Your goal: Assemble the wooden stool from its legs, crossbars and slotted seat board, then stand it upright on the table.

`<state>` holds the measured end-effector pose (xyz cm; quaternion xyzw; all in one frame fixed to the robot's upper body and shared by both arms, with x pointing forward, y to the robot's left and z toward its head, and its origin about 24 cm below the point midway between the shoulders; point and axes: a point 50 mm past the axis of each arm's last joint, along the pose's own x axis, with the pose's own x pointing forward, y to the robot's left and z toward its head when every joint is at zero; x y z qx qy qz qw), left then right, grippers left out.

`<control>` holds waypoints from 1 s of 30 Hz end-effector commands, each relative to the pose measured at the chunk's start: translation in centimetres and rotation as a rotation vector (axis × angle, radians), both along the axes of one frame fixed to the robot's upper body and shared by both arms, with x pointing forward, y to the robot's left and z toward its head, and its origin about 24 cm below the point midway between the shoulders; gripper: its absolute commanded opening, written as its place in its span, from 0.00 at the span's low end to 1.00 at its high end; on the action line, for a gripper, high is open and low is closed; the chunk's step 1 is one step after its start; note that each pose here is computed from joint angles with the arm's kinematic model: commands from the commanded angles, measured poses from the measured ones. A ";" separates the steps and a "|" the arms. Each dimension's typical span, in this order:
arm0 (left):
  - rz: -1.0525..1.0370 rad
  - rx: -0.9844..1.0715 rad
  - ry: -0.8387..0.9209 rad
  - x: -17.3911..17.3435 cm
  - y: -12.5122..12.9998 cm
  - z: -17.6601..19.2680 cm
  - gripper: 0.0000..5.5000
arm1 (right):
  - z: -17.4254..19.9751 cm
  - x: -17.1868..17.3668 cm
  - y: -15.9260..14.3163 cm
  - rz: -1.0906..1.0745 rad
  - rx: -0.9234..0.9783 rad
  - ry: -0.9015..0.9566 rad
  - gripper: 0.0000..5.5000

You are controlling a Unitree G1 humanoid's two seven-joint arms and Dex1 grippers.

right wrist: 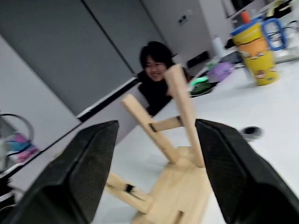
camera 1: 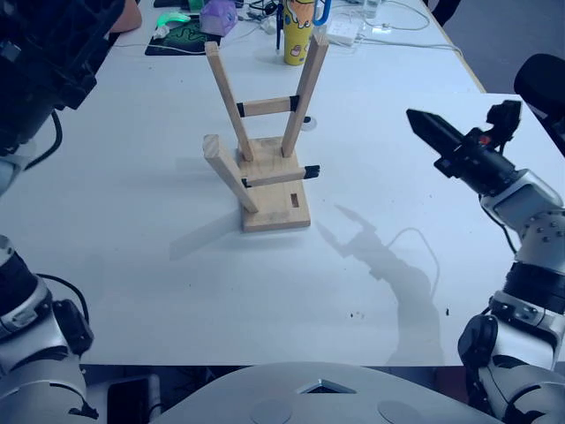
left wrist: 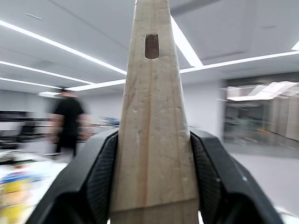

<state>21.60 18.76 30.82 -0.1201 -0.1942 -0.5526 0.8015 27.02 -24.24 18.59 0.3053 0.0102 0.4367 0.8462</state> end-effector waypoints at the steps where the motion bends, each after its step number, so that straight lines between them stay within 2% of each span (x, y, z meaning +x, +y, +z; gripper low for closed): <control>1: -0.172 0.072 0.121 -0.8 -4.0 -2.1 0.38 | 3.7 -1.5 1.2 0.192 0.000 -0.099 0.56; 5: -0.192 0.048 0.271 -0.5 -5.5 -5.8 0.38 | 3.8 -2.7 2.6 0.325 -0.050 -0.083 0.56; 10: -0.221 0.061 0.415 -0.8 -6.1 -10.5 0.38 | 3.1 -4.3 3.2 0.496 -0.074 -0.017 0.56; 17: -0.268 0.181 0.500 -0.7 -6.3 -15.2 0.38 | 3.1 -3.8 3.5 0.539 -0.040 -0.001 0.56; 24: -0.303 0.229 0.502 -0.9 -6.6 -16.6 0.38 | 2.4 -3.6 3.4 0.552 -0.053 0.030 0.56; 30: -0.355 0.195 0.521 -1.2 -6.7 -16.4 0.38 | 0.7 -2.4 3.0 0.458 -0.184 0.058 0.56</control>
